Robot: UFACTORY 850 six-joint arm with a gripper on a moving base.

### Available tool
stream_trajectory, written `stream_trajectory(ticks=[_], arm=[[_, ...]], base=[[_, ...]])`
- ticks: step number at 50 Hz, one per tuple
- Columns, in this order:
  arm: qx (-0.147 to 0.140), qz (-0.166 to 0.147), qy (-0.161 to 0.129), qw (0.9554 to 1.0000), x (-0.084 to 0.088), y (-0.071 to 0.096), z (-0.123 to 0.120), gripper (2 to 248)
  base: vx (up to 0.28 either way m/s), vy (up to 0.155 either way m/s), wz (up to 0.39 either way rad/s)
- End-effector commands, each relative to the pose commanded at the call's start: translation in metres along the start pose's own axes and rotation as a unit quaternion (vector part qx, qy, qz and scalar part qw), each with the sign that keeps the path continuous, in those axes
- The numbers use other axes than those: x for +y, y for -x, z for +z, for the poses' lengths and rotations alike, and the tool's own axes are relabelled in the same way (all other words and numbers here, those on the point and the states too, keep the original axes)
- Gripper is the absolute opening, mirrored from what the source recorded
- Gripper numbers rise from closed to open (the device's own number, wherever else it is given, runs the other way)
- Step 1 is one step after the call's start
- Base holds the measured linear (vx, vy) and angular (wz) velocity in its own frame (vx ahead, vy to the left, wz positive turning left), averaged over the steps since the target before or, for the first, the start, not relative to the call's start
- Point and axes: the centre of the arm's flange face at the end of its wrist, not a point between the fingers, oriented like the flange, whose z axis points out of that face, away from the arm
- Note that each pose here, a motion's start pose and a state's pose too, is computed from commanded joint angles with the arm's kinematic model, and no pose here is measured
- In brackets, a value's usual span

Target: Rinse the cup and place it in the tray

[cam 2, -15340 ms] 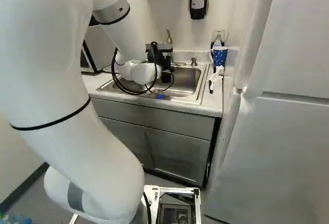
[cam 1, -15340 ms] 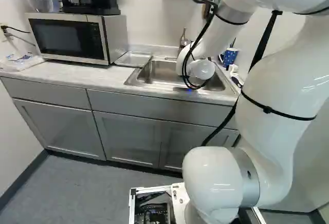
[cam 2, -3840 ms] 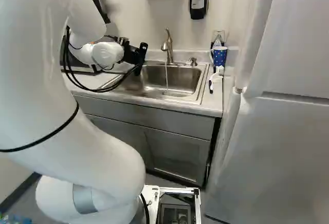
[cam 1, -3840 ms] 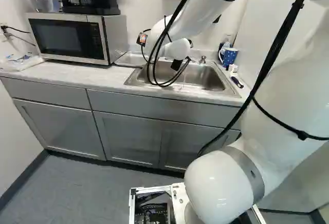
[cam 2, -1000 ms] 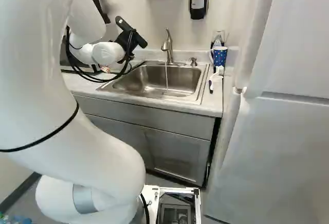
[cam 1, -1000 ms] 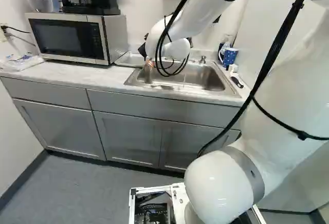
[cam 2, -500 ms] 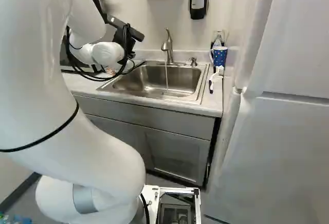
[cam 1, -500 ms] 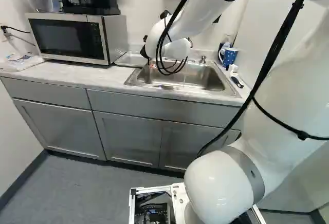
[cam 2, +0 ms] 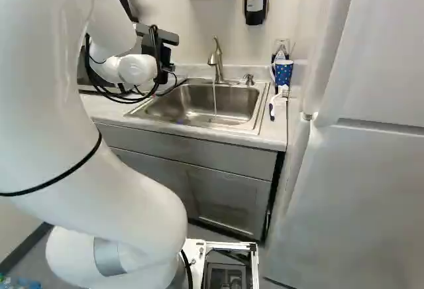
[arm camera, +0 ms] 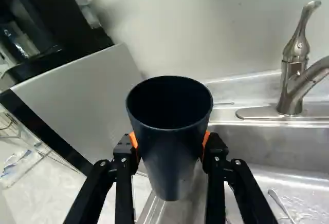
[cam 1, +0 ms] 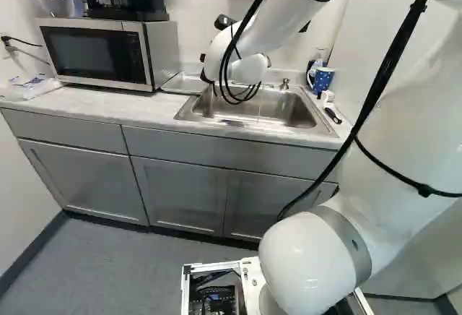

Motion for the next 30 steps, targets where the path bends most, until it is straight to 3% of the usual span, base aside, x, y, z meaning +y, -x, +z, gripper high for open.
stream_trajectory(ticks=[13, 30], arm=[[0.000, -0.068, 0.000, 0.9977, 0.0000, 0.0000, 0.0000, 126], [0.000, -0.148, 0.000, 0.9890, 0.0000, 0.0000, 0.0000, 126]], base=[[0.000, 0.000, 0.000], [0.000, 0.000, 0.000]])
